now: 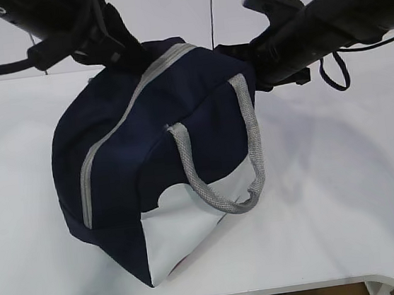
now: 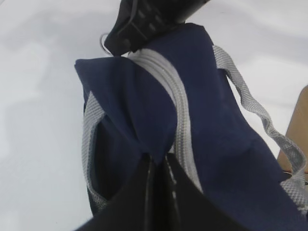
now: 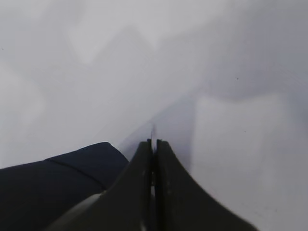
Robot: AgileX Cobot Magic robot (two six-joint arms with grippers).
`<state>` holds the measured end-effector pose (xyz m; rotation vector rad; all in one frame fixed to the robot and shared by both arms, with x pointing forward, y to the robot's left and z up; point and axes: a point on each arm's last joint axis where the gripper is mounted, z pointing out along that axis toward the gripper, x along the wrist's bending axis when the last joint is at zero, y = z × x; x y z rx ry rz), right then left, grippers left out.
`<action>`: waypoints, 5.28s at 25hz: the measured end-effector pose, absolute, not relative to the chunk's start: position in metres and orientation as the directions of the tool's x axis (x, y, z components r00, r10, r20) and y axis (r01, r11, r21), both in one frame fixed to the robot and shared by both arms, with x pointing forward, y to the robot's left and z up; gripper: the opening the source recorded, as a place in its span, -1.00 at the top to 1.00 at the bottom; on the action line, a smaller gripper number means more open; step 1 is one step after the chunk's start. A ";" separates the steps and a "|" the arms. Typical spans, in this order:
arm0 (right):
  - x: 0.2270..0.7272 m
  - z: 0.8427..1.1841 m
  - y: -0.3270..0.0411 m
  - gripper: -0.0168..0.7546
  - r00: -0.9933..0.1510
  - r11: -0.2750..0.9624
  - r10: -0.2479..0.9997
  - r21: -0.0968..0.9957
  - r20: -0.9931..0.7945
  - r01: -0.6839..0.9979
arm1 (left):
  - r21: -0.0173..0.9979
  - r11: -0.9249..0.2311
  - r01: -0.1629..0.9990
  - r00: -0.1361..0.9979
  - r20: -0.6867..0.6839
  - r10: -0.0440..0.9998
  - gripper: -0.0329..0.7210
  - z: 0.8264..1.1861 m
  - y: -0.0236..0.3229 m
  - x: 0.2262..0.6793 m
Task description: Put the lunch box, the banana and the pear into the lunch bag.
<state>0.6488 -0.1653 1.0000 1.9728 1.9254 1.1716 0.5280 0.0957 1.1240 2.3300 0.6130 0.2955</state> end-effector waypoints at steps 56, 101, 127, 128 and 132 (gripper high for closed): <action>0.598 1.133 -0.191 -0.06 -0.443 0.387 0.896 0.434 0.030 0.813 | 0.640 -0.476 0.604 0.732 -0.209 0.648 0.68 1.081 0.081 0.558; 0.325 1.187 -0.266 -0.06 -0.368 0.248 0.930 0.713 0.016 0.656 | 0.684 -0.313 0.659 0.484 -0.067 0.872 0.01 1.194 0.247 0.349; 0.216 1.065 -0.309 -0.06 -0.242 0.165 0.969 0.859 -0.050 0.485 | 0.884 -0.257 0.390 0.425 0.075 0.902 0.18 1.107 0.309 0.201; 0.217 1.060 -0.309 -0.06 -0.240 0.165 0.969 0.857 -0.050 0.489 | 0.888 -0.255 0.383 0.423 0.077 0.903 0.18 1.102 0.311 0.199; 0.223 1.049 -0.308 -0.06 -0.235 0.170 0.971 0.838 -0.052 0.518 | 0.880 -0.261 0.398 0.419 0.078 0.905 0.18 1.085 0.309 0.206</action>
